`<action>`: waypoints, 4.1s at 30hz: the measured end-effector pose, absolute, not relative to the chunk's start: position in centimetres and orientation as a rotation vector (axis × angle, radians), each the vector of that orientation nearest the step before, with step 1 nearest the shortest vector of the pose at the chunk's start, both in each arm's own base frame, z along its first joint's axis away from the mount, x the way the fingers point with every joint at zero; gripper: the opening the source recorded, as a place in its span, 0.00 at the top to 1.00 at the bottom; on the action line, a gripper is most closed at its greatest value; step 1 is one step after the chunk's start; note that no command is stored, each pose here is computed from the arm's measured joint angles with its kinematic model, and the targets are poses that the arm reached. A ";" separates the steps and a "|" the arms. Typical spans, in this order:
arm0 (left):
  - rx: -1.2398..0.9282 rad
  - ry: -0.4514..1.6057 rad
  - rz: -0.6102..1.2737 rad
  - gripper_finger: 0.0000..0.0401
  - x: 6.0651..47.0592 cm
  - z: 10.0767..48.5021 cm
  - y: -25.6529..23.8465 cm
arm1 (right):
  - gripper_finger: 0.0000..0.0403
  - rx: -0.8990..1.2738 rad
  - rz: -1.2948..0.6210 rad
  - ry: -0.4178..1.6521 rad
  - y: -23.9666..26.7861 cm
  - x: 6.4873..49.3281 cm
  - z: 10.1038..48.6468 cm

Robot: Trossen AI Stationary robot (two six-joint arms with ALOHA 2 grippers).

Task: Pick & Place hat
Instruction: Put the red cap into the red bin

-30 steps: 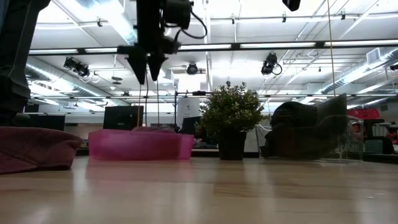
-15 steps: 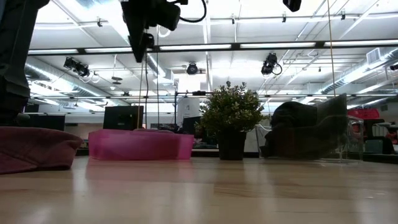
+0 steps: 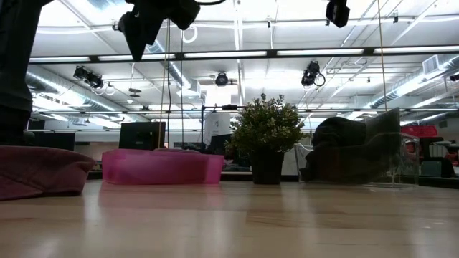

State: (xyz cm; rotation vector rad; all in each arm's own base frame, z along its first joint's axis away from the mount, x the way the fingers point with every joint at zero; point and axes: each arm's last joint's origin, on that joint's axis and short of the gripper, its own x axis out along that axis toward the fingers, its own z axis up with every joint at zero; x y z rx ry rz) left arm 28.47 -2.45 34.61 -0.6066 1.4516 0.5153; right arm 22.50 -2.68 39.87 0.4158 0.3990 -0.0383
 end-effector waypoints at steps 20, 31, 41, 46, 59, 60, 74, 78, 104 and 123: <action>-0.547 1.341 0.875 0.33 25.0 31.0 -9.0 | 0.92 0.372 0.025 0.396 -2.6 22.7 39.5; -0.828 1.338 0.937 0.34 18.6 26.9 -7.3 | 0.92 0.371 0.026 0.386 -2.6 22.8 39.6; -0.949 1.319 0.952 0.33 16.8 23.7 -6.7 | 0.92 0.397 0.021 0.386 -2.6 22.8 39.6; -0.968 1.301 0.926 0.29 17.2 23.5 -6.8 | 0.92 0.416 0.017 0.387 -2.6 22.8 39.6; -0.966 1.406 0.893 0.22 17.6 21.3 -7.9 | 0.92 0.421 0.008 0.385 -2.6 22.8 39.6; -0.974 1.410 0.886 0.22 17.6 20.9 -7.9 | 0.92 0.421 0.008 0.385 -2.6 22.8 39.6; -1.052 1.437 0.862 0.22 16.8 17.1 -7.8 | 0.92 0.420 0.008 0.383 -2.6 22.8 39.6; -1.039 1.431 0.861 0.23 16.7 16.9 -7.7 | 0.92 0.419 0.008 0.384 -2.6 22.8 39.6; -0.899 1.341 0.764 0.99 17.7 18.3 -7.9 | 0.92 0.402 0.011 0.383 -2.6 22.8 39.6; -0.396 0.760 0.469 0.99 21.8 36.0 -8.1 | 0.75 0.663 0.071 0.417 -3.1 22.8 39.5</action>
